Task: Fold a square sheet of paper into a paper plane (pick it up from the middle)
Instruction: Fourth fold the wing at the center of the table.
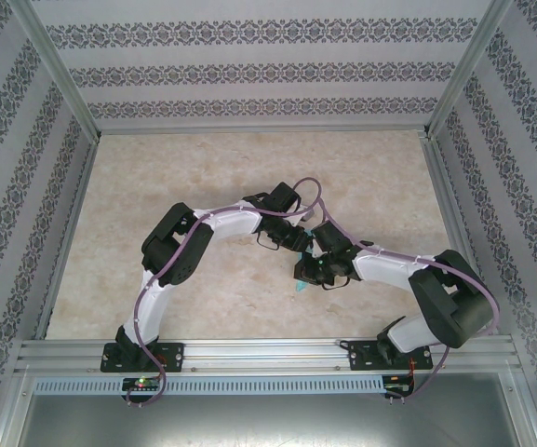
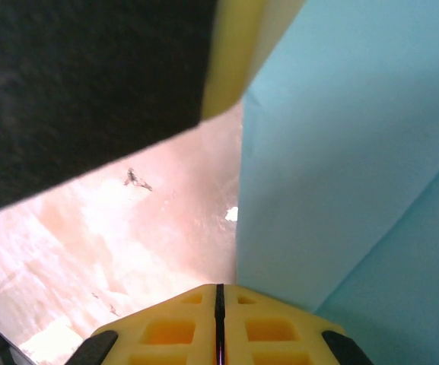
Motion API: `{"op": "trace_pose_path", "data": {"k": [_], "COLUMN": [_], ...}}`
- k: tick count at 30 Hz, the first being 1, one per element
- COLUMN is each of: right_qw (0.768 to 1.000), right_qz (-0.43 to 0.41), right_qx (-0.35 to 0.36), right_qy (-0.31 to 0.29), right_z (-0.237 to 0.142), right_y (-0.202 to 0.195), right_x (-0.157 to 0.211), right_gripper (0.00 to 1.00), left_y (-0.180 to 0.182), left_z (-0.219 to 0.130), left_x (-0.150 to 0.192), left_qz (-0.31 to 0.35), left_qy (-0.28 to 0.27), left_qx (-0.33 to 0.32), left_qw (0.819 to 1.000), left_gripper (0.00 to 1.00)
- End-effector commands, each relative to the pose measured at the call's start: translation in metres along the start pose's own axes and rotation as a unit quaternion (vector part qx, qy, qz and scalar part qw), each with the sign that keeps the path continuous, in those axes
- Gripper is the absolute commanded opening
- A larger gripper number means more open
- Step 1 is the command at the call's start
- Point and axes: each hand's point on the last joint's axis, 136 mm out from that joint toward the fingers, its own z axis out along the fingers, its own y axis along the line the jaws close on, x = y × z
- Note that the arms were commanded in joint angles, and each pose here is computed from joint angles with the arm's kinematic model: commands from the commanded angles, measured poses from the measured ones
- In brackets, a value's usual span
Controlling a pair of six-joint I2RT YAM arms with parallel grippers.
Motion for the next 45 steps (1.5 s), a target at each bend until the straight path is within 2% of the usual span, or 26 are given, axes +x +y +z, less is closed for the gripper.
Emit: {"op": "trace_pose_path", "data": {"k": [1,17,31,38,45], "right_qw": [0.999,0.996,0.992,0.997,0.998], "right_qz": [-0.011,-0.024,-0.024,-0.032,-0.037], "right_qx": [0.039,0.084,0.118,0.071,-0.01], "right_qy": [0.015,0.016,0.023,-0.003,-0.041], "right_z": [-0.001,-0.01,-0.013,-0.019,-0.027], "right_y": [-0.013,-0.027,-0.044,-0.021,0.017], "right_x": [0.009,0.018,0.039,0.029,0.013], "right_gripper": [0.1,0.09,0.09,0.09,0.09], "left_y": [0.044,0.062,0.063,0.064,0.062], "left_z": [0.036,0.047,0.049,0.049,0.049], "left_x": [0.059,0.077,0.08,0.083,0.084], "left_qz": [-0.02,-0.002,0.0,0.002,0.004], "left_qy": [0.09,0.123,0.128,0.132,0.132], "left_qx": [-0.062,-0.106,-0.109,-0.113,-0.111], "left_qw": [0.994,0.987,0.986,0.985,0.985], "left_gripper": [0.27,0.27,0.27,0.27,0.27]}}
